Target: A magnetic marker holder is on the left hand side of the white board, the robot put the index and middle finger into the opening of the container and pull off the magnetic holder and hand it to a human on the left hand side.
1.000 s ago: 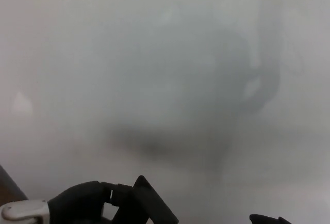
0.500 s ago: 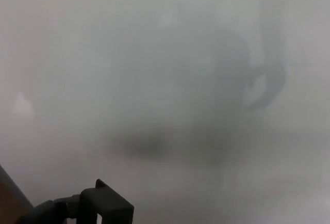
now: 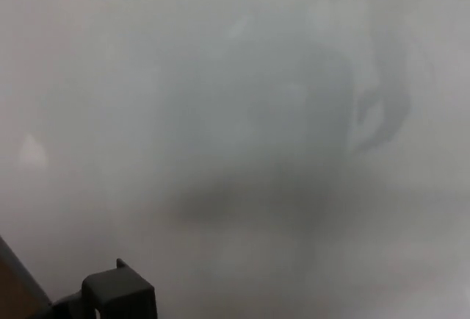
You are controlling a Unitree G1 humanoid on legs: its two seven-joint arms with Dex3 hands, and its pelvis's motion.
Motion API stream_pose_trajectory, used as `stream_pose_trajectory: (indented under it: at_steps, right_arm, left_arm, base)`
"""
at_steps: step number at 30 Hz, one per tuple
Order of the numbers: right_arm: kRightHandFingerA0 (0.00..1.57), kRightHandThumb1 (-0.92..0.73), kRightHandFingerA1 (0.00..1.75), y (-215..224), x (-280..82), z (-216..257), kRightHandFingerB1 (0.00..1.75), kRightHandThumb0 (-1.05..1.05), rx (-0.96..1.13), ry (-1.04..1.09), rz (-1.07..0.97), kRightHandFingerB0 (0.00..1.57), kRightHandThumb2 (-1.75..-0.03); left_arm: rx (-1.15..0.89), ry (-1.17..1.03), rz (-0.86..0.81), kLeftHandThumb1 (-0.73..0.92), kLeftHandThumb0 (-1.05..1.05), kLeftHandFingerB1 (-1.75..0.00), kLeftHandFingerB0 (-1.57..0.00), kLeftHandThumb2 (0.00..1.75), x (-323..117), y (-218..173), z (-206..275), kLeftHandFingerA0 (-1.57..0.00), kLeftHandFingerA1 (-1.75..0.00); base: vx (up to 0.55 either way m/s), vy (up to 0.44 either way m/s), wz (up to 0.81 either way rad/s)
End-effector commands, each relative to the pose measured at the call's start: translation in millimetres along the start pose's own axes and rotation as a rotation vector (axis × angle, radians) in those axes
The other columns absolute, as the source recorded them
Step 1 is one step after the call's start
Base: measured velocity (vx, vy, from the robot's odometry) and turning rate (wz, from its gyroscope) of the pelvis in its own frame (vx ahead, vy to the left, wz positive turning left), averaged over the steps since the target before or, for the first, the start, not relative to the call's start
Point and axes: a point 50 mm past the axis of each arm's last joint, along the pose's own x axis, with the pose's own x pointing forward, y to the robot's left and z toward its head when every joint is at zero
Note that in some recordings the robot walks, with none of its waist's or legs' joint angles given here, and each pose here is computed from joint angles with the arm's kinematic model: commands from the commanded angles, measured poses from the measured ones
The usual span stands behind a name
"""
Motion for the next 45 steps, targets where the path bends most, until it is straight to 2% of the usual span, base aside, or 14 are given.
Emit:
stream_pose_trajectory:
  at_steps: [1, 5, 6, 15, 20, 22, 23, 27, 33, 34, 40, 43, 44, 45]
  right_arm:
    - [0.75, -0.7, 0.49, -22.0, -10.4, -5.7, 0.45, -0.46, 0.034, 0.005, -0.104, 0.62, -0.61]
    - [0.76, -0.67, 0.51, -22.3, -8.7, -5.1, 0.45, -0.5, 0.041, 0.003, -0.117, 0.6, -0.62]
    - [0.71, -0.56, 0.69, -22.1, -9.0, -5.9, 0.59, -0.44, 0.058, 0.009, -0.123, 0.5, -0.97]
    - [0.7, -0.57, 0.68, -21.1, -6.2, -4.1, 0.59, -0.43, 0.059, 0.005, -0.122, 0.49, -0.97]
    - [0.69, -0.58, 0.68, -19.6, -3.1, -1.6, 0.59, -0.44, 0.047, -0.005, -0.114, 0.5, -0.98]
    - [0.7, -0.58, 0.68, -19.4, -2.8, -1.4, 0.59, -0.45, 0.05, -0.006, -0.113, 0.51, -0.97]
    - [0.7, -0.58, 0.68, -19.1, -2.3, -1.3, 0.59, -0.46, 0.056, -0.006, -0.113, 0.51, -0.97]
    - [0.7, -0.57, 0.68, -18.0, -1.1, -0.7, 0.58, -0.46, 0.058, -0.004, -0.111, 0.5, -0.97]
    - [0.69, -0.57, 0.68, -18.4, 1.4, 1.1, 0.58, -0.44, 0.071, -0.011, -0.103, 0.49, -0.98]
    - [0.74, -0.67, 0.5, -18.4, 2.6, 1.9, 0.45, -0.5, 0.074, -0.012, -0.104, 0.59, -0.63]
    - [0.76, -0.71, 0.48, -18.0, 5.0, 4.3, 0.45, -0.5, 0.063, -0.023, -0.101, 0.63, -0.61]
    - [0.77, -0.71, 0.48, -17.9, 6.1, 5.2, 0.44, -0.48, 0.05, -0.023, -0.103, 0.63, -0.62]
    - [0.77, -0.71, 0.48, -17.9, 6.3, 5.3, 0.44, -0.47, 0.049, -0.022, -0.105, 0.64, -0.61]
    - [0.77, -0.71, 0.48, -17.9, 6.6, 5.5, 0.44, -0.47, 0.047, -0.021, -0.108, 0.64, -0.61]
  left_arm:
    - [-0.208, -0.234, -0.315, 0.53, -0.29, -0.62, -0.97, 0.56, -1.7, -47.7, 10.9, -1.11, -1.11]
    - [-0.222, -0.308, -0.411, 0.53, -0.31, -0.59, -0.89, 0.55, 1.8, -55.4, 14.5, -1.06, -0.95]
    - [-0.237, -0.347, -0.437, 0.51, -0.32, -0.56, -0.87, 0.55, 2.2, -59.6, 14.1, -1.03, -0.9]
    - [-0.194, -0.513, -0.41, 0.59, -0.43, -0.69, -0.89, 0.58, -0.6, -71.5, 23.2, -1.04, -1.03]
    - [-0.22, -0.599, -0.515, 0.74, -0.42, -0.69, -0.75, 0.62, -0.4, -61.5, 36.0, -0.96, -0.92]
    - [-0.225, -0.647, -0.477, 0.74, -0.42, -0.73, -0.74, 0.62, -1.0, -59.4, 36.3, -0.98, -0.99]
    - [-0.247, -0.65, -0.436, 0.73, -0.44, -0.57, -0.68, 0.61, -2.5, -59.3, 35.2, -0.96, -1.08]
    - [-0.299, -0.676, -0.364, 0.73, -0.39, -0.48, -0.55, 0.62, -4.6, -58.0, 35.3, -0.92, -1.19]
    - [-0.308, -0.682, -0.28, 0.73, -0.4, -0.58, -0.7, 0.62, -2.7, -59.7, 40.3, -0.97, -1.3]
    - [-0.308, -0.683, -0.28, 0.73, -0.4, -0.56, -0.69, 0.62, -2.1, -58.3, 40.1, -0.99, -1.26]
    - [-0.345, -0.667, -0.252, 0.69, -0.42, -0.57, -0.75, 0.6, -2.6, -56.2, 39.2, -1.04, -1.18]
    - [-0.31, -0.678, -0.285, 0.72, -0.41, -0.65, -0.85, 0.61, -1.7, -54.6, 43.4, -1.04, -1.02]
    - [-0.301, -0.662, -0.273, 0.6, -0.44, -0.46, -0.76, 0.58, -1.5, -54.6, 45.3, -0.89, -0.64]
    - [-0.291, -0.644, -0.258, 0.6, -0.44, -0.46, -0.76, 0.58, -1.3, -54.7, 47.8, -0.89, -0.64]
  base:
    - [0.0, 0.0, 0.0]
    - [0.0, 0.0, 0.0]
    - [0.0, 0.0, 0.0]
    - [0.0, 0.0, 0.0]
    - [0.0, 0.0, 0.0]
    - [0.0, 0.0, 0.0]
    - [0.0, 0.0, 0.0]
    - [0.0, 0.0, 0.0]
    - [0.0, 0.0, 0.0]
    - [0.0, 0.0, 0.0]
    - [0.0, 0.0, 0.0]
    - [0.0, 0.0, 0.0]
    - [0.0, 0.0, 0.0]
    - [0.0, 0.0, 0.0]
